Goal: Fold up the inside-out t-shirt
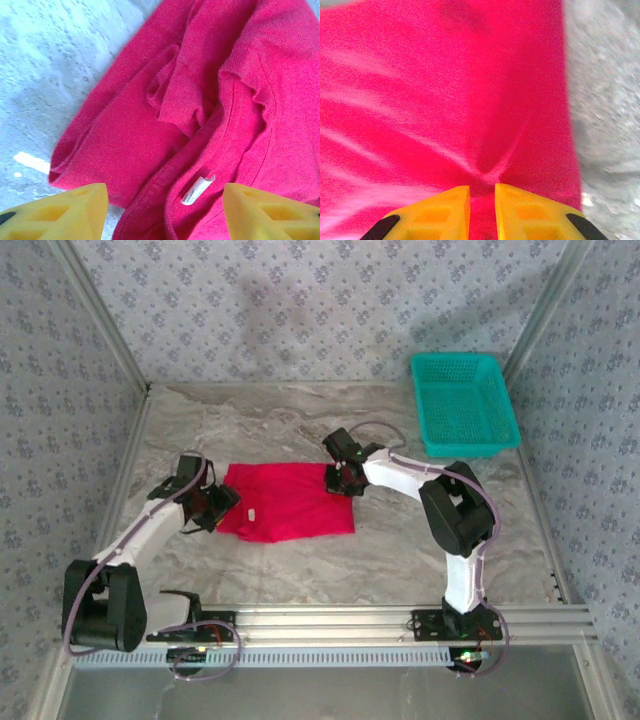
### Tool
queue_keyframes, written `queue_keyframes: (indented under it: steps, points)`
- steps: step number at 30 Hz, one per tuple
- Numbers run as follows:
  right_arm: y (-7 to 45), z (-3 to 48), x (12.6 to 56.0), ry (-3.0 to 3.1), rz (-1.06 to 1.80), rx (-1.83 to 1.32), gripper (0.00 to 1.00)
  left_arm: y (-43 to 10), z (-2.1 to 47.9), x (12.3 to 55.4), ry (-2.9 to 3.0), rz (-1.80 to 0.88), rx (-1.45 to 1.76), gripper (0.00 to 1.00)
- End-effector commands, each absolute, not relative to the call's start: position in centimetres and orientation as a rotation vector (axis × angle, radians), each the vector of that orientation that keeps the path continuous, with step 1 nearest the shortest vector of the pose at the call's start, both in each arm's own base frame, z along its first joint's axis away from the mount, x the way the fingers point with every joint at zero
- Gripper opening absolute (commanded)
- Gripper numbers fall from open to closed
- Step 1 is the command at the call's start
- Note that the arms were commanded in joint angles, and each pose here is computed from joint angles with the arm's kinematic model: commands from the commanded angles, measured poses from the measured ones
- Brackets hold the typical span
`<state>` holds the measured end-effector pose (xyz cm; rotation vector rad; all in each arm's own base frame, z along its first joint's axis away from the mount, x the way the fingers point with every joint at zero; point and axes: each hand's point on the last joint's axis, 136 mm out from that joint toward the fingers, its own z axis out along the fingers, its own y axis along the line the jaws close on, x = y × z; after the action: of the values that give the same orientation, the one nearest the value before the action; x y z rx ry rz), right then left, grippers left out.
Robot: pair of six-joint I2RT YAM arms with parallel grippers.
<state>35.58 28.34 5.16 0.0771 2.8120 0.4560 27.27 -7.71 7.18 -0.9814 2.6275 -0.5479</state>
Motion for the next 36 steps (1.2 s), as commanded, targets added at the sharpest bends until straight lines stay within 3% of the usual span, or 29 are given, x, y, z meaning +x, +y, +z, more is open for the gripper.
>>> queue_keyframes:
  steps: [1,6,11,14,17,20,25,30,36]
  points:
    - [30.1,4.8,37.0,2.819,0.487,-0.032,0.23,-9.7,6.6,28.7,2.658,-0.632,-0.950,0.62]
    - [28.9,0.8,35.4,2.930,0.464,0.012,0.20,-11.6,4.0,31.0,2.720,-0.676,-0.923,0.61]
    - [27.0,-0.3,27.9,3.022,0.425,-0.007,0.19,-13.3,4.0,35.5,2.741,-0.700,-0.833,0.60]
    - [28.8,2.0,22.9,3.016,0.447,-0.202,0.19,-15.3,5.8,38.8,2.757,-0.741,-0.682,0.59]
    - [30.3,5.9,21.3,2.899,0.397,-0.394,0.21,-16.4,7.8,41.0,2.775,-0.754,-0.523,0.59]
    - [30.7,9.0,23.2,2.772,0.423,-0.403,0.32,-15.9,9.5,41.9,2.787,-0.742,-0.424,0.59]
    - [30.8,11.6,30.8,2.612,0.443,-0.376,0.52,-12.7,10.4,40.0,2.821,-0.699,-0.445,0.60]
    - [31.2,9.9,37.0,2.624,0.417,-0.402,0.57,-11.0,8.8,36.4,2.858,-0.728,-0.525,0.61]
    - [32.6,7.4,39.6,2.666,0.383,-0.522,0.58,-10.7,6.4,34.7,2.875,-0.740,-0.556,0.62]
